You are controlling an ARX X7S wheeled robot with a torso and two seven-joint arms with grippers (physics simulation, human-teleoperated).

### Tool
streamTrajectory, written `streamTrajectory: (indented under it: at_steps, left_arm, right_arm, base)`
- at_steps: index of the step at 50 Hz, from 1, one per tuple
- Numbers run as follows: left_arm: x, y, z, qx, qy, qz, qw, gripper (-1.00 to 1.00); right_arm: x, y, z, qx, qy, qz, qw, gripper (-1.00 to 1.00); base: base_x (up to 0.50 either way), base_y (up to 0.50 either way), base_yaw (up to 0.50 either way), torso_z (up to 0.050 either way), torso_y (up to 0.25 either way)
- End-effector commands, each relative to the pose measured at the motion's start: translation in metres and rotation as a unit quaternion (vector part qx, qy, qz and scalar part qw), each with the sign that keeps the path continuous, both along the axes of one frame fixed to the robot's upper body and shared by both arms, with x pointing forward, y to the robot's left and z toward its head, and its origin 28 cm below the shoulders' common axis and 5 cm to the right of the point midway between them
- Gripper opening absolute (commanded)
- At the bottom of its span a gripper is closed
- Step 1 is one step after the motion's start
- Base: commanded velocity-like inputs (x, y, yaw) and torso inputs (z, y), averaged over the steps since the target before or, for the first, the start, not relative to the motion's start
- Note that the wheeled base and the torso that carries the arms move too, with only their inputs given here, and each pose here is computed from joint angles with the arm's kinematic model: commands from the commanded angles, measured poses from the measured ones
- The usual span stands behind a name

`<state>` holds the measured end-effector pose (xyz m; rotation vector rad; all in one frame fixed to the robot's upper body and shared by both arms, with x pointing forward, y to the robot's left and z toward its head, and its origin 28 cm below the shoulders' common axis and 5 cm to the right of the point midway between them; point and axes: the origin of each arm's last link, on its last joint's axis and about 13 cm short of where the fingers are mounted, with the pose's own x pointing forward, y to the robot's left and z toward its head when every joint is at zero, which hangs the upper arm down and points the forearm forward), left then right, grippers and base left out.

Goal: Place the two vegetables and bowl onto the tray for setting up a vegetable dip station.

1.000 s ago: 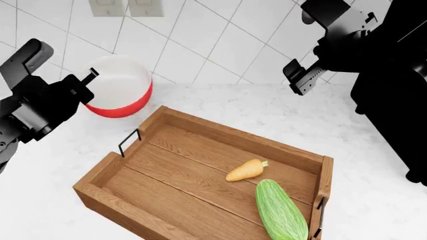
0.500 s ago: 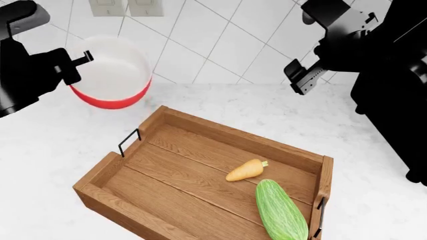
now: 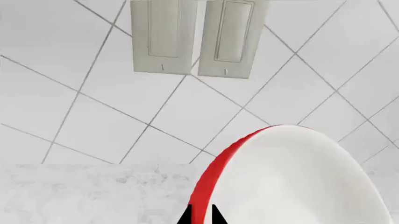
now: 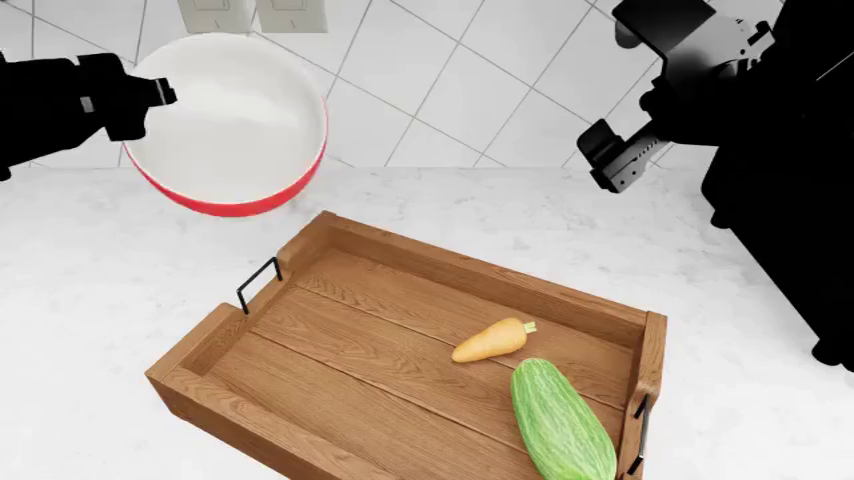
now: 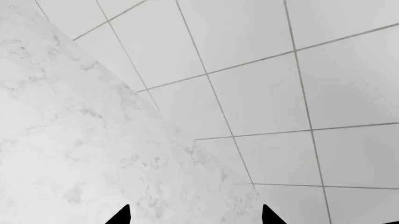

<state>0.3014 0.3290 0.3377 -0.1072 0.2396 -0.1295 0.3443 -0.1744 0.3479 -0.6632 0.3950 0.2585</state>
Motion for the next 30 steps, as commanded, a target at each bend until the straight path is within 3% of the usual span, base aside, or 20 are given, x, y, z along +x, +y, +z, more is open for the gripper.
streamTrajectory:
  at_steps: [1,4,12,30]
  left_arm:
    - [-0.017,-0.008,0.009,0.042,-0.001,-0.106,0.993,-1.0]
    - [-0.017,-0.012,0.014,0.062,-0.014,-0.138,0.988,-1.0]
    - [-0.018,-0.02,0.018,0.043,-0.03,-0.181,0.982,-1.0]
    - [-0.024,-0.025,0.042,0.034,-0.069,-0.227,0.971,-1.0]
  right_arm:
    - [-0.003,0.0,0.001,-0.002,-0.001,-0.003,1.0,1.0]
    - [-0.005,-0.001,0.002,-0.003,-0.002,-0.004,1.0,1.0]
    - [-0.007,-0.003,-0.001,-0.003,0.0,-0.009,1.0,1.0]
    - [-0.008,-0.005,-0.008,0.0,0.005,-0.009,1.0,1.0]
  base:
    - [0.0,0.0,0.0,0.0,0.0]
    - [0.0,0.0,0.0,0.0,0.0]
    - [0.0,0.0,0.0,0.0,0.001]
    - [0.0,0.0,0.0,0.0,0.001]
